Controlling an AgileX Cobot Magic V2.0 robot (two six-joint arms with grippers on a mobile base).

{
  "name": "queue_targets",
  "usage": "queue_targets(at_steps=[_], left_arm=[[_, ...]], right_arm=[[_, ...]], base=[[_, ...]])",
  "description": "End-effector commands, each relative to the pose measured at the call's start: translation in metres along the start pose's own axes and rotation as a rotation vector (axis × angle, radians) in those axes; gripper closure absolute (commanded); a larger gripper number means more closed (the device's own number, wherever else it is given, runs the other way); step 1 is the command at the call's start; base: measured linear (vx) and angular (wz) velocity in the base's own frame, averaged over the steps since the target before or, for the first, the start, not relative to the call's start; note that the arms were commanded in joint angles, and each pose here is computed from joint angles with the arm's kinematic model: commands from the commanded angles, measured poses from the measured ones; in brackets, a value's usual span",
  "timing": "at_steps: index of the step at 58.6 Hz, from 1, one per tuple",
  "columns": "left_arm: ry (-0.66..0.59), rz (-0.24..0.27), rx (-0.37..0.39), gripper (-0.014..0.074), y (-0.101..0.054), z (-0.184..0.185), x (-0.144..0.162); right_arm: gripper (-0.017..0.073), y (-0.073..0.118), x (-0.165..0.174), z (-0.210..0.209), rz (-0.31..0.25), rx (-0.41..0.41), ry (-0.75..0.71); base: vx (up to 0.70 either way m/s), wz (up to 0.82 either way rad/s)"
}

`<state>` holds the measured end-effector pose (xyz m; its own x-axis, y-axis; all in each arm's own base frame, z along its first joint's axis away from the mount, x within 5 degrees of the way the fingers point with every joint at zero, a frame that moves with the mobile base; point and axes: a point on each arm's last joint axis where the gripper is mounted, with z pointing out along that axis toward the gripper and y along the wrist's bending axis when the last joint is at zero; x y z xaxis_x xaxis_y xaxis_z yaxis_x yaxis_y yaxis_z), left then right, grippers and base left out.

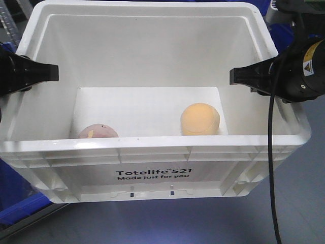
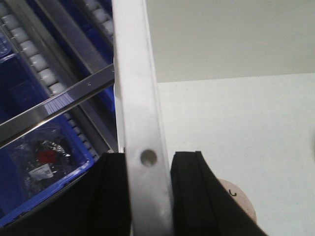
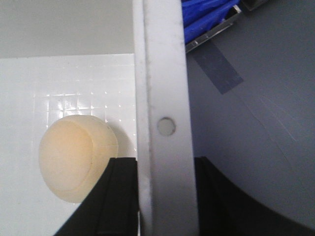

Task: Place moving items into box and shelve
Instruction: 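Hold the tote with both grippers while the base drives away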

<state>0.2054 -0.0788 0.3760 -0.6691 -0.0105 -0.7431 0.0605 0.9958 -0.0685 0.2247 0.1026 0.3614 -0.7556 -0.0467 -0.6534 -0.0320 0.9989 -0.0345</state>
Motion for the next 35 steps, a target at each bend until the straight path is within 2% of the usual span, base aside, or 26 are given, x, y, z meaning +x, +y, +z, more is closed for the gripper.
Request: queue_targets(at_steps=[1, 35], left_arm=[[-0.181, 0.047, 0.022, 0.0447, 0.0017, -0.0215, -0.0200], [-0.181, 0.047, 0.022, 0.0447, 0.0017, -0.0215, -0.0200]], right_arm=[[0.0499, -0.0096, -0.0198, -0.0213, -0.028, 0.015, -0.186], [0.0499, -0.0096, -0.0198, -0.0213, -0.028, 0.015, -0.186]], base=[[0.10, 0.63], [0.10, 0.53]])
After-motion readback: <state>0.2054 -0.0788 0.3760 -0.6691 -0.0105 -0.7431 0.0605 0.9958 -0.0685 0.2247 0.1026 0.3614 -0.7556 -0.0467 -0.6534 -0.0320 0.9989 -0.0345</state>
